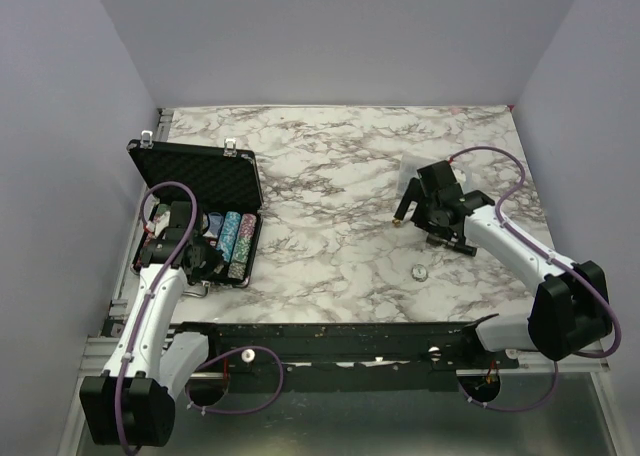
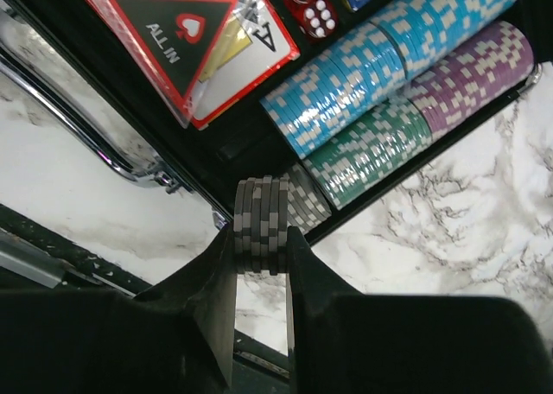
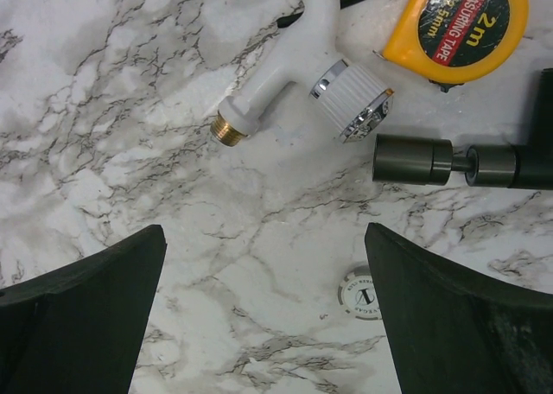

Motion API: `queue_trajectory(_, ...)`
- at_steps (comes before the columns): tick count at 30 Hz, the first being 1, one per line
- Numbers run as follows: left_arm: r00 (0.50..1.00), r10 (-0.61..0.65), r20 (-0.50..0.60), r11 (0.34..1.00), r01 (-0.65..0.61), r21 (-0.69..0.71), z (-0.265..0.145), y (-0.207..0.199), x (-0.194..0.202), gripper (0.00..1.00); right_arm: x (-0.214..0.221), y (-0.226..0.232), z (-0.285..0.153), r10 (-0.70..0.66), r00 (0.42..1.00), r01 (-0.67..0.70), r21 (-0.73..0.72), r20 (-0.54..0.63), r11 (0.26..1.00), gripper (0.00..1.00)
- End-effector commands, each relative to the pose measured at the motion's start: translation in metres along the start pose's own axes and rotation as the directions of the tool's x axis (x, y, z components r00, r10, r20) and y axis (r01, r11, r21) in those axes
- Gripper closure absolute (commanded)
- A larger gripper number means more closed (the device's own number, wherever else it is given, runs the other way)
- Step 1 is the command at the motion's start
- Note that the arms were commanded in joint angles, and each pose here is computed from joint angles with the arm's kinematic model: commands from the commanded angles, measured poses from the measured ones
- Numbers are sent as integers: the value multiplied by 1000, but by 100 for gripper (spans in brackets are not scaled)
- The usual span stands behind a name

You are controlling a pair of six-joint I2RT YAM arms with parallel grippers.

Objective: Pack up texas hold em set

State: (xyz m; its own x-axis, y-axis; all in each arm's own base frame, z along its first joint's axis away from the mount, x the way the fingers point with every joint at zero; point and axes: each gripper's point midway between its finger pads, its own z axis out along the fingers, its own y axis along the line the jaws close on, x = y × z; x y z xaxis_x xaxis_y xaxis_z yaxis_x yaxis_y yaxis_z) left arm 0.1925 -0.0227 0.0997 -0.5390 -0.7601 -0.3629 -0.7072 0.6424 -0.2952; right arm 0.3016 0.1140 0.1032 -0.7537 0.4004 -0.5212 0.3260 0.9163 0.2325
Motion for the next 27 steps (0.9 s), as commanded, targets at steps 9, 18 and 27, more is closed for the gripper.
queue_trajectory(9,999,-2,32,998,4,-57,14,3,-19,100,-2,-14,-6,-2,999,0,33,44,999,0)
queue_trajectory(18,995,-101,-9,988,99,-116,28,9,-14,100,3,-23,-6,-3,999,0,60,39,998,0)
queue_trajectory(27,979,-198,-55,972,189,-137,38,8,-9,100,8,-27,-4,-6,1000,4,71,30,997,0)
